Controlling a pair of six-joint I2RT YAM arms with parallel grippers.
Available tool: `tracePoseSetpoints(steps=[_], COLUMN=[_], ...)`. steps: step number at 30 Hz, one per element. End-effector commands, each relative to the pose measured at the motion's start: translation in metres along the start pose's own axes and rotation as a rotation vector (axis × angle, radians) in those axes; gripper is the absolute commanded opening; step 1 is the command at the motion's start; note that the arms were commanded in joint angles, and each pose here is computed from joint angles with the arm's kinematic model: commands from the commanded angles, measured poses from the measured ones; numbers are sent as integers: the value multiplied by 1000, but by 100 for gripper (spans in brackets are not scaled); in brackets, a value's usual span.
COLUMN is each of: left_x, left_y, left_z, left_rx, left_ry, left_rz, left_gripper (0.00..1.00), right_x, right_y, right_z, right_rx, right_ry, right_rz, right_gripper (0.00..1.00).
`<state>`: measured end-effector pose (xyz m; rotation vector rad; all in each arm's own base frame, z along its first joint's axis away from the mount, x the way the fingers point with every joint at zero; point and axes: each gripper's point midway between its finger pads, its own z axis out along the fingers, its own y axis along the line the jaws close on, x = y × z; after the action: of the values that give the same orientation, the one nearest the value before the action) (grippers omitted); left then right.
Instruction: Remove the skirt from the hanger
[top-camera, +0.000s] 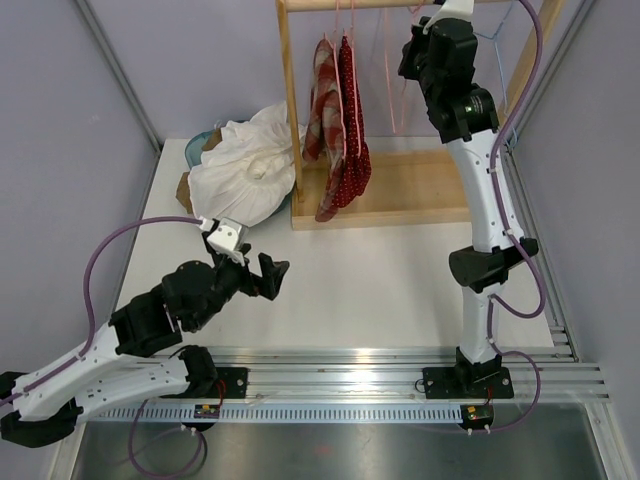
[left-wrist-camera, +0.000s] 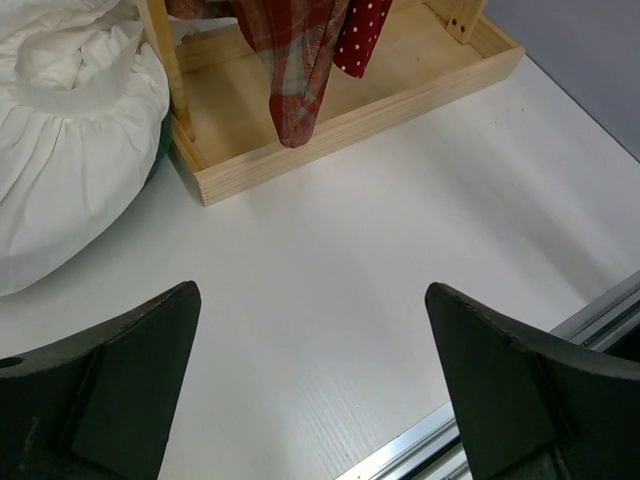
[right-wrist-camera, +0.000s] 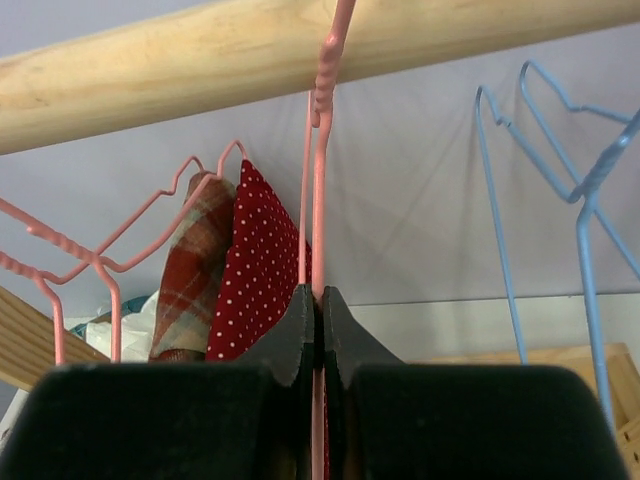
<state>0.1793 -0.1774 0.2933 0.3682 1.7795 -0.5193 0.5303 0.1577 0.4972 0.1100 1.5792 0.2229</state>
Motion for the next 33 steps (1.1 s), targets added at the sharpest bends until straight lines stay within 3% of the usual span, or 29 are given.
tracePoseSetpoints(steps=[1, 10, 16, 17, 18, 20, 26, 33], left_x=[-9, -9, -11, -14, -15, -18, -20, -10], left_y=[-1, -6, -5, -5, -2, 2, 25, 64], left_z=[5, 8, 4, 3, 2, -1, -11, -21], left_rx=[-7, 7, 4, 3, -9, -28, -129, -325], left_ry=[-50, -47, -38, -41, -40, -31, -19, -18], left_rz=[-16, -26, -31, -30, -27, -9, 39, 56], left_gripper=[99, 99, 99, 99, 99, 99, 99, 99], right_x=[-11, 31, 27, 23, 22, 0, -33, -20], right_y=[4, -10, -20, -24, -28, -33, -25, 58], right_z=[6, -7, -23, -26, -30, -47, -96, -126], right_rx=[-36, 11, 38, 49, 74, 87, -5, -315], right_ry=[-48, 94, 115, 106, 102, 60, 8, 96], right_rz=[68, 45, 34, 34, 28, 31, 76, 49], right_gripper=[0, 0, 2, 46, 69, 99, 99, 100])
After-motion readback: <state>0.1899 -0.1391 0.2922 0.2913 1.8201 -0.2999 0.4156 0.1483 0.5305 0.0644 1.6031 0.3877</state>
